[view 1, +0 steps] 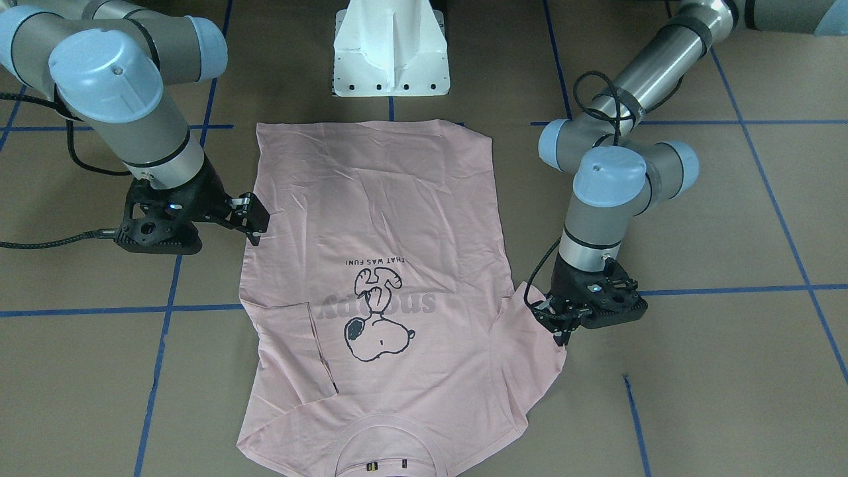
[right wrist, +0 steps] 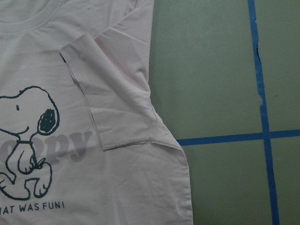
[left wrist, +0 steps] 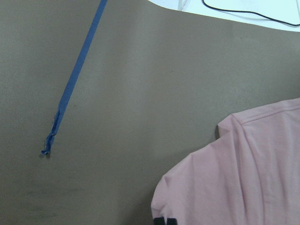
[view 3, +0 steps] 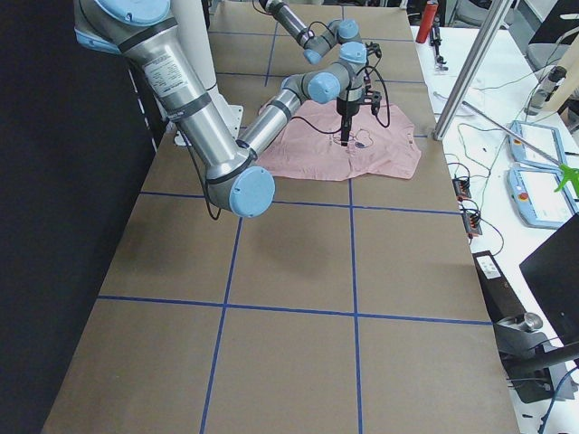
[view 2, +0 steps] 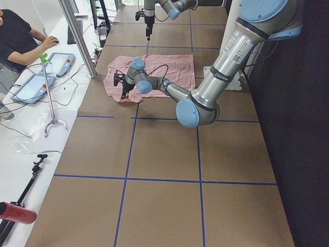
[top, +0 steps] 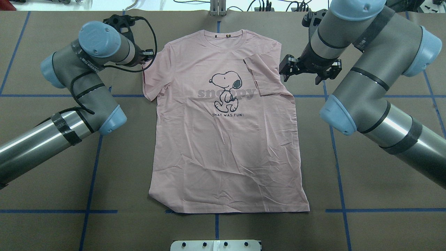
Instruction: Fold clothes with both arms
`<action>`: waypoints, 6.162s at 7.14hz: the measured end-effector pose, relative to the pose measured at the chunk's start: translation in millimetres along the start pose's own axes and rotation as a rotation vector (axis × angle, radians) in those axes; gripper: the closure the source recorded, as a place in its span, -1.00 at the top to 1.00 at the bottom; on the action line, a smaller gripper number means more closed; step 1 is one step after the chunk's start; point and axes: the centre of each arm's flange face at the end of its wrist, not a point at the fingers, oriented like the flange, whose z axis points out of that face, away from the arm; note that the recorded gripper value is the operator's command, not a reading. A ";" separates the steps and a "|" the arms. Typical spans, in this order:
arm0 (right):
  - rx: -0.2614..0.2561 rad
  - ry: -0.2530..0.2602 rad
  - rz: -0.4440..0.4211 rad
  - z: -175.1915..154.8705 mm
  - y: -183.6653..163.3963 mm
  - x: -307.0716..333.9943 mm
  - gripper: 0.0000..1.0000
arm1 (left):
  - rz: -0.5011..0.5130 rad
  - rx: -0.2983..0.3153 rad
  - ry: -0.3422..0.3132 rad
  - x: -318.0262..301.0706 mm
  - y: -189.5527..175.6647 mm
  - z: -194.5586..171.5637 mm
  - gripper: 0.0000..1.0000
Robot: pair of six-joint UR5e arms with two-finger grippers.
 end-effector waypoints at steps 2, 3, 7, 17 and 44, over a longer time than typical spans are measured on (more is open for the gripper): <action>0.006 -0.012 -0.007 1.1 1.0 1.3 1.00 | -0.110 -0.032 0.011 83.7 11.6 -0.5 -1.00; 0.007 -0.014 -0.008 1.0 1.0 1.3 1.00 | -0.161 -0.053 0.020 127.9 24.7 9.8 -1.00; 0.008 -0.015 -0.008 0.8 1.4 0.8 1.00 | -0.201 -0.063 0.071 162.1 50.0 38.8 1.00; 0.094 -0.141 0.075 72.8 217.6 38.3 1.00 | 0.083 -0.182 0.202 8.9 118.2 -183.7 1.00; -0.013 -0.067 0.088 77.6 307.3 32.9 -1.00 | -0.197 -0.330 0.013 9.8 286.9 -152.1 0.99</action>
